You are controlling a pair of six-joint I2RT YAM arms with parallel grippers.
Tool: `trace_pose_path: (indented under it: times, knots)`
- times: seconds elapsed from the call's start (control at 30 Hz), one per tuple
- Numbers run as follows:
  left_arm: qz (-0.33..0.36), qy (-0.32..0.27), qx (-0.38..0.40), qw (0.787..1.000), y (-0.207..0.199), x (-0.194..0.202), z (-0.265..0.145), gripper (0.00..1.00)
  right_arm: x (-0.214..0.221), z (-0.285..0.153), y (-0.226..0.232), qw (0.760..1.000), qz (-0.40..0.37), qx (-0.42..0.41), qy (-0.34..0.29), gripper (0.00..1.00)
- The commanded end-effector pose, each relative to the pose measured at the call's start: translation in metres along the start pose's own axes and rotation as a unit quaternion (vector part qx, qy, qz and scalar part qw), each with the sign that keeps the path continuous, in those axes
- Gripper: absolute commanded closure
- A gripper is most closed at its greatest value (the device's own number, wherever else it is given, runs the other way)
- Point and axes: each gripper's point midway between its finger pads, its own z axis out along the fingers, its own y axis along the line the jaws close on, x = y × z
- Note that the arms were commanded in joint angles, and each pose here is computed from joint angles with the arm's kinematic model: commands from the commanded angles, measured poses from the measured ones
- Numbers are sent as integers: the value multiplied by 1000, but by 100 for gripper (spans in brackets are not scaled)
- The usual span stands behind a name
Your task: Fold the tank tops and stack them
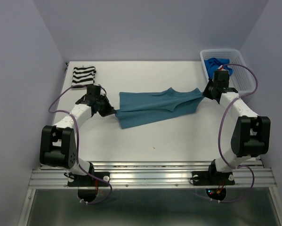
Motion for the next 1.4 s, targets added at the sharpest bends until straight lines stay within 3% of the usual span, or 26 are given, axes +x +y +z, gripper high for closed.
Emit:
trace_pose_path:
  times: [0.0,0.27,0.73,1.03,1.37]
  knots:
    - [-2,-17,15,1000,-1,1,-15,100,-36,-24,-16,996,15,46,-72,99]
    - [-27,-11,48,998,5,48,-48,100,-11,-68,-44,993,44,95,-61,99]
    - [-4,45,69,997,-14,120,-48,100,21,-104,-67,990,49,113,-65,99]
    - [-16,8,25,1000,-3,105,-36,100,20,-79,-71,988,45,142,-50,99]
    - [13,14,-30,999,-5,83,-12,100,8,-47,-60,989,43,136,-45,99]
